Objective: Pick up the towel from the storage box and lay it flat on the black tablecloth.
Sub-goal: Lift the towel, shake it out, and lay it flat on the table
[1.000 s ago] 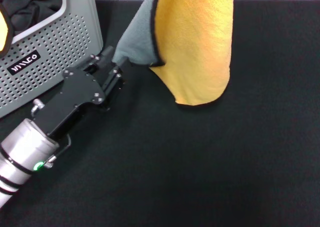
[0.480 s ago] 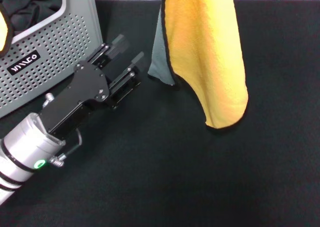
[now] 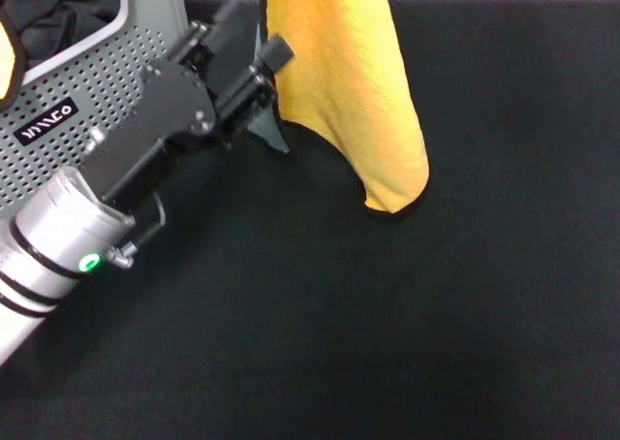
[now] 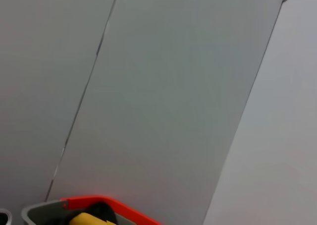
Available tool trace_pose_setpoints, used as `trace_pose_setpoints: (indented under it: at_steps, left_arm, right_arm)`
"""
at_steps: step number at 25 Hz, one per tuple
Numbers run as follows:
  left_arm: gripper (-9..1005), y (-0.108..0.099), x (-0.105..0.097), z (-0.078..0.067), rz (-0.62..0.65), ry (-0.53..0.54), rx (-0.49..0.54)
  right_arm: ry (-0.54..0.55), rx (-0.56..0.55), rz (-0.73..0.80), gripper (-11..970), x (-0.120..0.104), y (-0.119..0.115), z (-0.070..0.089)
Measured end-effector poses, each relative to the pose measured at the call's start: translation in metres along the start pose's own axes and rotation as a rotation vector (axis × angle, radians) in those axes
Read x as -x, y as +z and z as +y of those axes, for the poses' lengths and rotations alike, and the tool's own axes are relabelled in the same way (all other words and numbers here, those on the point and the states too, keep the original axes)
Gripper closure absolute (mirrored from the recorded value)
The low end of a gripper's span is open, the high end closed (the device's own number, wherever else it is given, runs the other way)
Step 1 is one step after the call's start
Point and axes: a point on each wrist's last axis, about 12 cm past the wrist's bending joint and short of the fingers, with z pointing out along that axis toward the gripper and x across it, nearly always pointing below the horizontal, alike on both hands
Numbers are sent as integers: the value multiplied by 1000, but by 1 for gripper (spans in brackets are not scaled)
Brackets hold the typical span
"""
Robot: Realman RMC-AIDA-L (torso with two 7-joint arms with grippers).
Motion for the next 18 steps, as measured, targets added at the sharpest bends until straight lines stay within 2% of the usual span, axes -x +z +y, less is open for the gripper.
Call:
trace_pose_setpoints:
  at_steps: [4, 8, 13, 18]
  left_arm:
    - [332, 4, -4, 11, 35, 32, 79]
    - [331, 9, -8, 15, 74, 33, 94]
    - [333, 5, -12, 17, 106, 29, 125]
    - [335, -4, -14, 18, 121, 23, 167]
  right_arm:
    - [-7, 4, 8, 943, 0, 11, 2]
    - [-18, 10, 7, 944, 3, 17, 2]
    - [-26, 3, -7, 944, 7, 16, 0]
    - [-38, -31, -15, 943, 11, 5, -4]
